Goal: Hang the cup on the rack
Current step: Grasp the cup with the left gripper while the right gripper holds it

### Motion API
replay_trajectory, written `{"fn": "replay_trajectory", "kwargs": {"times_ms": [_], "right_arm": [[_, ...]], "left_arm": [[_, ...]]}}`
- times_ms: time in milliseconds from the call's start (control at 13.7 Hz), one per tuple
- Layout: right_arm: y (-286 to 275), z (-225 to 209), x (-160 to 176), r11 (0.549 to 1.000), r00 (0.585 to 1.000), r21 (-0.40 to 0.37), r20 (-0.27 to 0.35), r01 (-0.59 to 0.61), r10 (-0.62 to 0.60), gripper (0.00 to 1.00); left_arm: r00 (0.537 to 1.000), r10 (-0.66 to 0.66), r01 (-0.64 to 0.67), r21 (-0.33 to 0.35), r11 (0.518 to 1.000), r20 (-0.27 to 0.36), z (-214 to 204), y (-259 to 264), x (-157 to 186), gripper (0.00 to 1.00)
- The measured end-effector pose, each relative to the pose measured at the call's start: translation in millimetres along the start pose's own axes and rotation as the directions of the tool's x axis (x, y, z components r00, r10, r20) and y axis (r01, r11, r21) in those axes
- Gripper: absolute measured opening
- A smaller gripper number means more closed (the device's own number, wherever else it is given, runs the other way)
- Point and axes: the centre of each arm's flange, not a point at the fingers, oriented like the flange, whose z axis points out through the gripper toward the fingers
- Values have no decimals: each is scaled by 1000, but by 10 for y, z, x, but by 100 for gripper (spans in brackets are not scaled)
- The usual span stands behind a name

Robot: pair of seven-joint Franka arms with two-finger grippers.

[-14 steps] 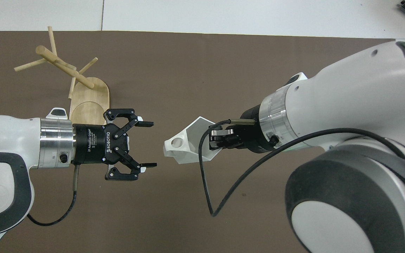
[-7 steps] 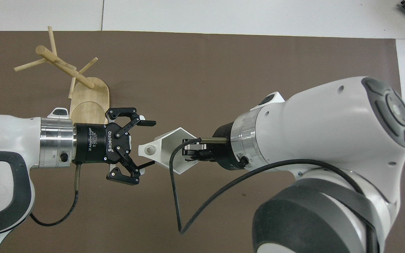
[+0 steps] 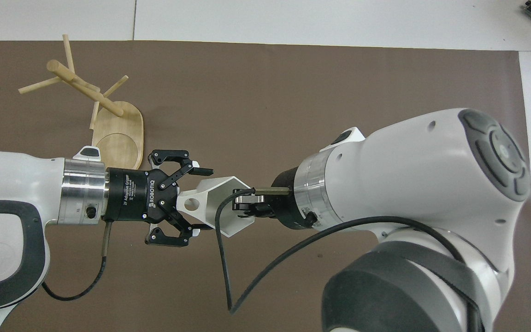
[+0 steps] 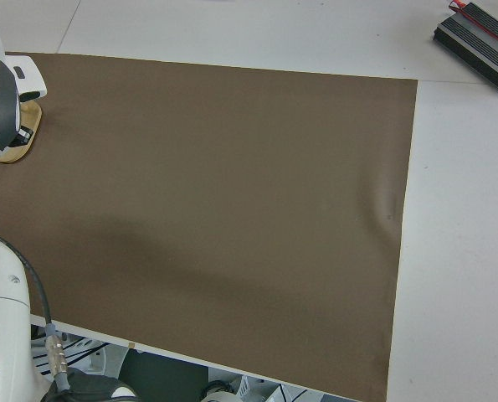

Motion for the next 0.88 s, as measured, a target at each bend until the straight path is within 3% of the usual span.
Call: {"fn": "replay_trajectory", "kwargs": {"times_ms": [220, 366, 585, 805, 878], "right_arm": [[-2, 4, -2, 1000, 1000, 0, 1, 0, 0, 7], [1, -16, 3, 1000, 1000, 4, -3, -3, 3, 7], [-2, -15, 2, 1000, 1000, 8, -2, -5, 6, 12], [-2, -15, 3, 1000, 1000, 8, -3, -6, 6, 44], [0, -17, 5, 1000, 1000, 9, -4, -6, 6, 48]], "left_arm": [[1000, -1, 1, 8, 1000, 1, -3, -5, 5, 95], [1000, 15, -15, 18, 1000, -6, 1, -10, 37, 74], [1000, 27, -26, 37, 999, -4, 16, -32, 29, 69], [1000, 20, -19, 56, 998, -7, -33, -29, 76, 69], [1000, 18, -17, 59, 998, -11, -59, -24, 97, 69]]}}
